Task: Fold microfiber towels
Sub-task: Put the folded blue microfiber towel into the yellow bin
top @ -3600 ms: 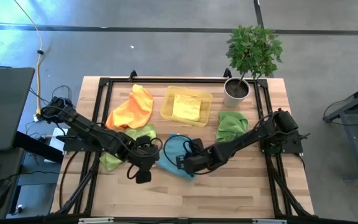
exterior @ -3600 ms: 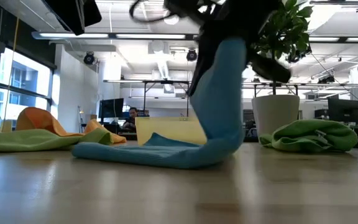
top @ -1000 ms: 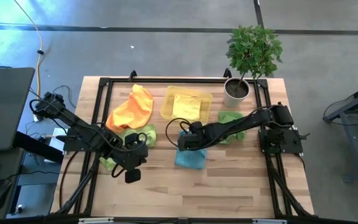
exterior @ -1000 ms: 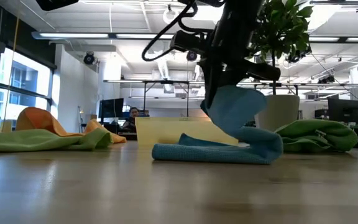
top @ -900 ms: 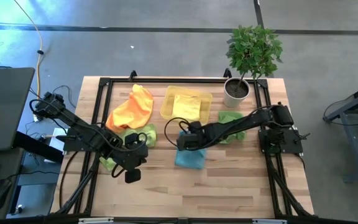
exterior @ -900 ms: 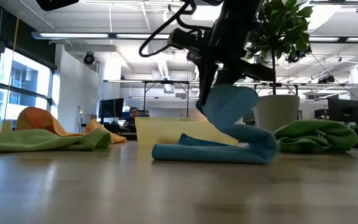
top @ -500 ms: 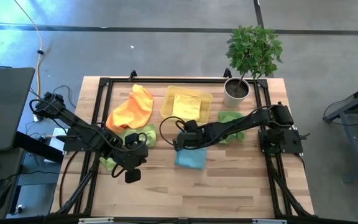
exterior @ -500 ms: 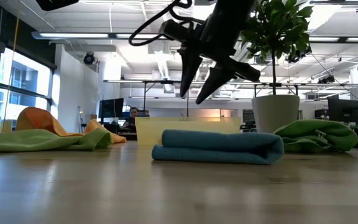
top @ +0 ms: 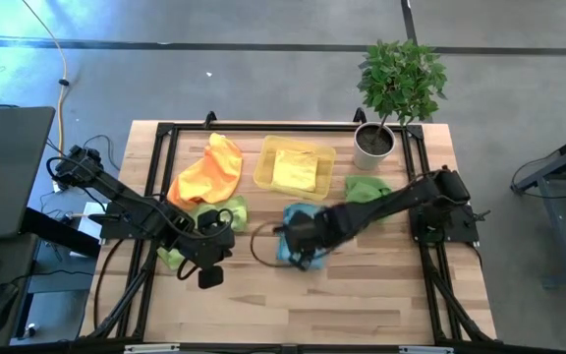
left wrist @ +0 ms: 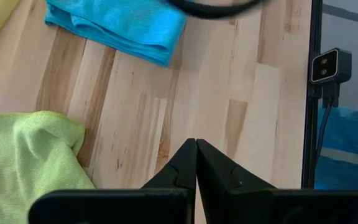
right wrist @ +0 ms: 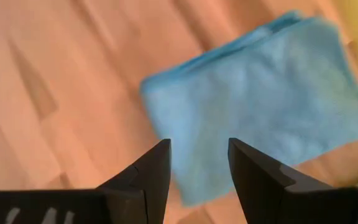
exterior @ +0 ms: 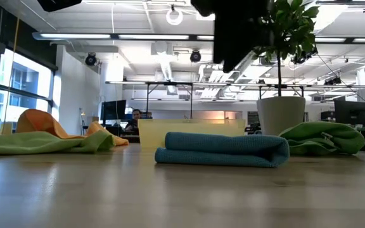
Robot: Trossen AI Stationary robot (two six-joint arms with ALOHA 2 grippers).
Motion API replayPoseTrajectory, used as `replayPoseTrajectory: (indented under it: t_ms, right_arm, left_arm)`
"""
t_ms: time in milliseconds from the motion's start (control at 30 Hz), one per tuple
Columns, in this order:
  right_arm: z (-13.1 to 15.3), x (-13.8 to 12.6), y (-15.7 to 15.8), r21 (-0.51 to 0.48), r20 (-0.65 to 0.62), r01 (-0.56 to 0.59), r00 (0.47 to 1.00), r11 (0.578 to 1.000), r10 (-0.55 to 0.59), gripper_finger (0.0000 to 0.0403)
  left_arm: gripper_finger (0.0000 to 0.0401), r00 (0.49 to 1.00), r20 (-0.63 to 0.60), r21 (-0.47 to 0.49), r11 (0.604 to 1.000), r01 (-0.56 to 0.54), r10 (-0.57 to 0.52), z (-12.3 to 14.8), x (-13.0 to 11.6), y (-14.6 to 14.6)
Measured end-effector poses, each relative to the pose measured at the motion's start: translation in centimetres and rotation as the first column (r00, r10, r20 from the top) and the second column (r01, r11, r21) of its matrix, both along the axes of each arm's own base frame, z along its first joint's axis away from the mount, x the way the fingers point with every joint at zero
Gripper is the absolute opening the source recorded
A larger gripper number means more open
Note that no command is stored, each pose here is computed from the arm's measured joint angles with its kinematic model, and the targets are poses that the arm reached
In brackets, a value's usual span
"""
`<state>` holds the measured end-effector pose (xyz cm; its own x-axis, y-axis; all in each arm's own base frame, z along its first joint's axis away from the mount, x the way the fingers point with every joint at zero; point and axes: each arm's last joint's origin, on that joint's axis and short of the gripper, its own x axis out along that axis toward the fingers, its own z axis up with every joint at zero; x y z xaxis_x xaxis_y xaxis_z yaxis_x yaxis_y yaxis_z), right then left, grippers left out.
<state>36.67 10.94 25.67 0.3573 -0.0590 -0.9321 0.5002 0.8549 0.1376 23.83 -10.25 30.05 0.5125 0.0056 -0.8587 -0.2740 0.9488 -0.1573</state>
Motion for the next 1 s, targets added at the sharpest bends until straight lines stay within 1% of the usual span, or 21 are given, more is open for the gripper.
replayPoseTrajectory:
  t_ms: [100, 267, 367, 500, 600, 767, 1000]
  right_arm:
    - [-1.2, -0.6, 1.9, 0.003, 0.01, -0.042, 0.999, 0.999, 0.041, 0.0153]
    - [-3.1, -0.5, 4.4, 0.019, 0.157, -0.126, 0.98, 0.992, 0.122, 0.0153]
    - [-3.7, -0.2, 4.8, 0.0, 0.239, -0.115, 0.965, 0.993, 0.112, 0.0153]
    - [-4.5, 0.0, 4.9, 0.002, 0.263, -0.108, 0.959, 0.994, 0.104, 0.0155]
    - [-5.4, 0.1, 5.0, -0.008, 0.235, -0.133, 0.963, 0.991, 0.131, 0.0163]
    - [-7.2, 0.4, 5.0, -0.07, 0.161, -0.203, 0.964, 0.977, 0.212, 0.018]
    - [-9.6, 0.3, 4.8, -0.13, 0.039, -0.27, 0.96, 0.954, 0.277, 0.0181]
  left_arm:
    - [0.0, 1.0, -0.003, -0.009, 1.0, -0.002, 0.002, 0.0, 0.0, 0.0]
    - [0.0004, 1.0, -0.005, -0.013, 1.0, 0.002, -0.002, 0.0, 0.0, -0.1]
    - [0.0017, 1.0, -0.004, -0.008, 1.0, 0.011, -0.011, 0.0, 0.0, -0.1]
    - [0.0043, 1.0, -0.012, -0.023, 0.999, 0.025, -0.026, 0.0, 0.0, -0.1]
    - [0.0064, 1.0, -0.013, -0.03, 0.999, 0.024, -0.024, 0.0, -0.1, -0.2]
    - [0.0089, 1.0, -0.011, -0.032, 0.999, 0.022, -0.023, 0.0, 0.0, -0.2]
    - [0.0096, 1.0, -0.011, -0.035, 0.999, 0.023, -0.024, 0.0, 0.0, -0.2]
